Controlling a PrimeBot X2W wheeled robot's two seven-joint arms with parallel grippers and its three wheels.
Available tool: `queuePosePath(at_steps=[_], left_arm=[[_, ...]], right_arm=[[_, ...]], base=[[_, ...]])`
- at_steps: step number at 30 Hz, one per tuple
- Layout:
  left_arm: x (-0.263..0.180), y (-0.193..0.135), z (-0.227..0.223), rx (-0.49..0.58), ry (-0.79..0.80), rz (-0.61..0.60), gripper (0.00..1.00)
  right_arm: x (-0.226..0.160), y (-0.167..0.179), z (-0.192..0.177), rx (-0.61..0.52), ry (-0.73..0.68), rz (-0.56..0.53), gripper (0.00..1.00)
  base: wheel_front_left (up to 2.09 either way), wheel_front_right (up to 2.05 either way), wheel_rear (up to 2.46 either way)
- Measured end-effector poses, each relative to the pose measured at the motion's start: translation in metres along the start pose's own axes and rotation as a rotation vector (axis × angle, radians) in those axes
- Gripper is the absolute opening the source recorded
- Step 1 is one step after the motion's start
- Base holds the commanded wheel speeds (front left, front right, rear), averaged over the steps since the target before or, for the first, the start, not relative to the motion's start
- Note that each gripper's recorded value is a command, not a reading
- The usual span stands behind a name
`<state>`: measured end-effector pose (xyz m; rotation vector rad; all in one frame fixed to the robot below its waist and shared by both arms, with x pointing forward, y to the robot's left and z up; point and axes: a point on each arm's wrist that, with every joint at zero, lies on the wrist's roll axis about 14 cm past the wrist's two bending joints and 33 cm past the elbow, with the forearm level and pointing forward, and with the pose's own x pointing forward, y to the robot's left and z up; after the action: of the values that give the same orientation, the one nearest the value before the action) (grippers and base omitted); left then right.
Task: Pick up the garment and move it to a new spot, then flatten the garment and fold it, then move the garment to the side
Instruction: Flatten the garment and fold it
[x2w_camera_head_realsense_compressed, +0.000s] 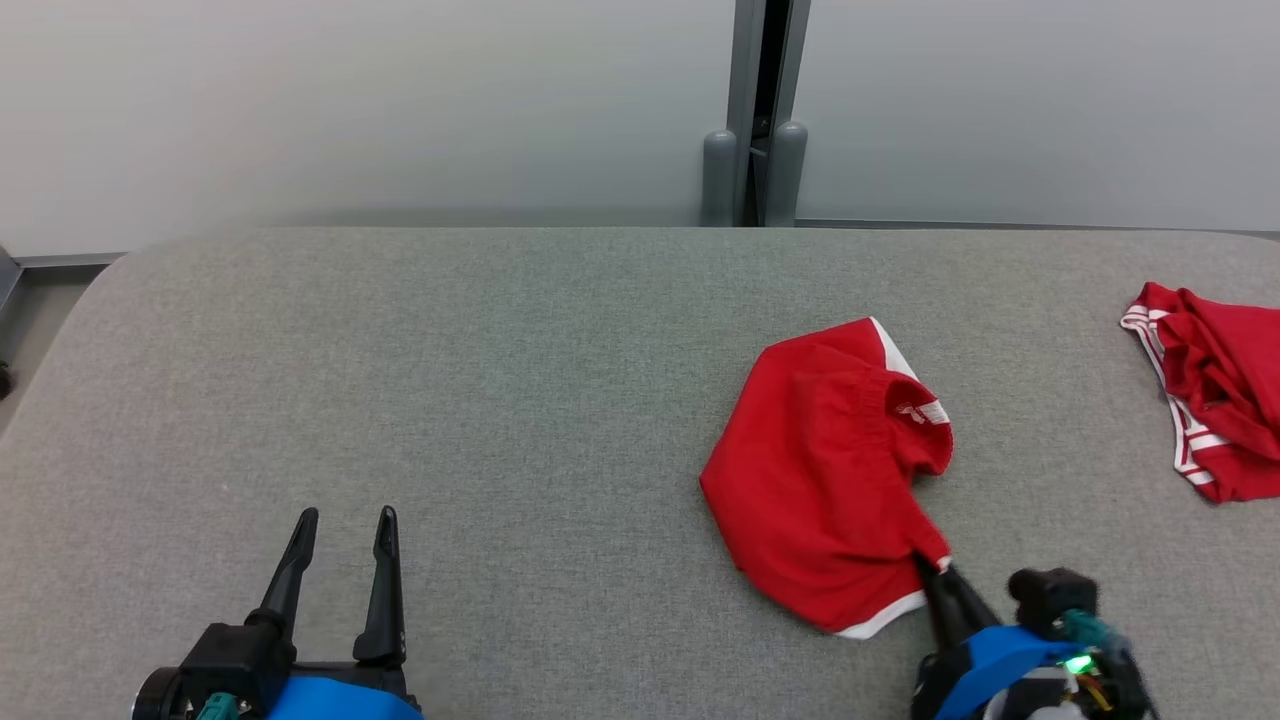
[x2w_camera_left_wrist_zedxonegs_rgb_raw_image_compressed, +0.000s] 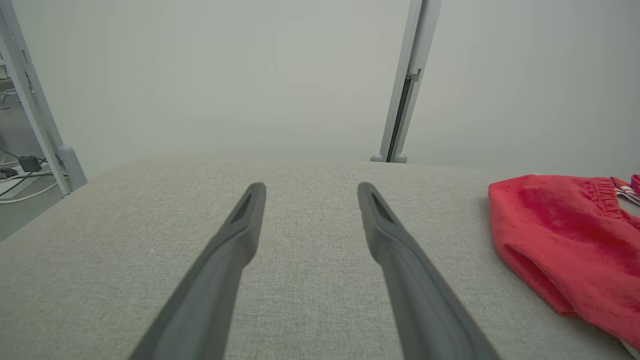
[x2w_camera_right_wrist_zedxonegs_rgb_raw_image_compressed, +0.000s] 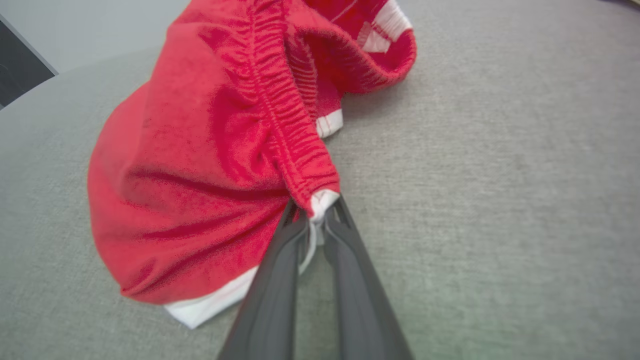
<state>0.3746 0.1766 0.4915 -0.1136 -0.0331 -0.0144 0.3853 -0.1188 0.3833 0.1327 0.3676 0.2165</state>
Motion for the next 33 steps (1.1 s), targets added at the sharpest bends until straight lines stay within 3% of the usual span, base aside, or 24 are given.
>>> queuePosePath(at_steps=[10,13,16,20,26,27,33], left_arm=[[0.006,-0.014,0.001,-0.016,-0.005,-0.033,1.0],[0.007,-0.016,0.002,-0.017,-0.007,-0.04,1.0],[0.007,-0.018,0.002,-0.018,-0.008,-0.045,1.0],[0.006,-0.02,0.004,-0.02,-0.013,-0.051,1.0],[0.002,-0.016,0.007,-0.02,-0.02,-0.043,1.0],[0.0,-0.012,0.008,-0.019,-0.023,-0.031,1.0],[-0.005,0.001,0.009,-0.022,-0.025,0.011,1.0]], right_arm=[[-0.036,-0.126,0.082,-0.057,-0.246,-0.309,0.0],[-0.048,-0.143,0.103,-0.094,-0.308,-0.355,0.0],[-0.052,-0.139,0.125,-0.132,-0.373,-0.349,0.0],[-0.043,-0.099,0.145,-0.155,-0.44,-0.253,0.0],[-0.016,0.001,0.157,-0.185,-0.48,0.018,0.0],[-0.01,0.04,0.154,-0.196,-0.474,0.127,0.0],[-0.002,0.138,0.12,-0.226,-0.383,0.42,0.0]], base=[[0.0,0.0,0.0],[0.0,0.0,0.0],[0.0,0.0,0.0],[0.0,0.0,0.0],[0.0,0.0,0.0],[0.0,0.0,0.0],[0.0,0.0,0.0]])
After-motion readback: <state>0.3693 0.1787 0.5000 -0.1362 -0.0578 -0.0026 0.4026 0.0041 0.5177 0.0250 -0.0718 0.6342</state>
